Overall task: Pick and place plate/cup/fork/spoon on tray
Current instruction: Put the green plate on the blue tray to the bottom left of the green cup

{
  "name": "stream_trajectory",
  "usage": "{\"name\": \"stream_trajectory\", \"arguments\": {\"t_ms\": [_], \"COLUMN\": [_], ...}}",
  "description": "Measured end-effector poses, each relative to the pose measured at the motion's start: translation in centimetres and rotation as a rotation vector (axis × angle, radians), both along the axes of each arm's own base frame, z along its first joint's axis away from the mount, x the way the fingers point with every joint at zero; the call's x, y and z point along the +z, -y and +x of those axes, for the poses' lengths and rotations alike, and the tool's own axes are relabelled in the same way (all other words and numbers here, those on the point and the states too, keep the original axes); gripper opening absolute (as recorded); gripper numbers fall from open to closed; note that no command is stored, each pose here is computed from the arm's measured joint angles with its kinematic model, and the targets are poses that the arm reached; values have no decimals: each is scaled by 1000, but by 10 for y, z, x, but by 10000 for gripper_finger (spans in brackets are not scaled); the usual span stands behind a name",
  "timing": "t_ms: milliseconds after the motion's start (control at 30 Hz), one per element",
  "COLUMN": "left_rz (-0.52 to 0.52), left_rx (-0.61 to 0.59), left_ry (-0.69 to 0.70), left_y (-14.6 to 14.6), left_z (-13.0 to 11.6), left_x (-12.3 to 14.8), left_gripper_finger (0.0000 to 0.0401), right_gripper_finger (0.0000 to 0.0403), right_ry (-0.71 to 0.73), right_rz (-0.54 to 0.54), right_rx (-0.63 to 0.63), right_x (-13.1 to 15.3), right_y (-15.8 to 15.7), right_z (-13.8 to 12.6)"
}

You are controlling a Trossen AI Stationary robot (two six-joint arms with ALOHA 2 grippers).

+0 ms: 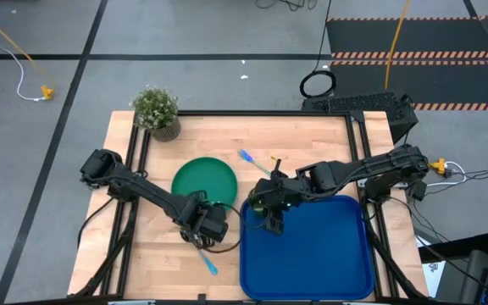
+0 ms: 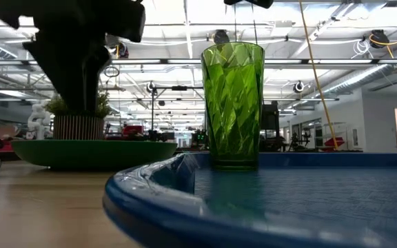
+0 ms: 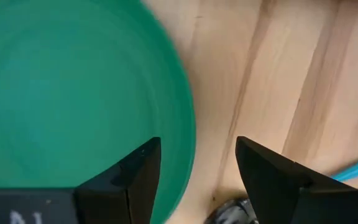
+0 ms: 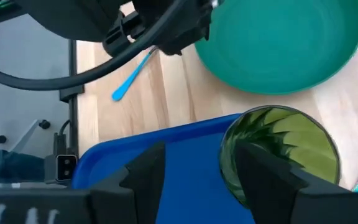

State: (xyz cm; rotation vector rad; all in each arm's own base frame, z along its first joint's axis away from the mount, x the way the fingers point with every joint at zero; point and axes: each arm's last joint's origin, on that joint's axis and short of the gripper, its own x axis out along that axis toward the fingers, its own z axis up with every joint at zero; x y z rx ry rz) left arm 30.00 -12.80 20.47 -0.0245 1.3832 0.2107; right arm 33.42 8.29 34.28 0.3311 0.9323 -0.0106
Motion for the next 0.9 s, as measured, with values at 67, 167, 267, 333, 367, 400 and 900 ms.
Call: {"name": "stream_trajectory", "arguments": {"t_ms": [67, 167, 267, 333, 367, 400, 900], "left_rz": [6, 15, 46, 70, 81, 90, 96], "left_rx": [-40, -56, -60, -64, -67, -70, -207], "left_ry": [-5, -21, -41, -51, -55, -54, -29], "left_y": [1, 2, 1, 1, 1, 0, -1], "left_z": [-2, -7, -14, -18, -20, -21, -32], "left_x": [-5, -16, -24, -30, -32, -35, -64], "left_gripper_finger": [212, 212, 212, 212, 212, 212, 209], "right_gripper_finger": [185, 185, 185, 185, 185, 185, 185], "right_ry": [4, 7, 16, 13, 16, 22, 68], "right_rz": [3, 13, 22, 17, 8, -2, -56], "right_rx": [1, -14, -34, -47, -61, -72, -147], "right_x": [1, 6, 13, 17, 19, 21, 31], "right_y": [0, 1, 3, 5, 6, 7, 3], "right_z": [-1, -6, -13, -19, -21, -23, -36]}}
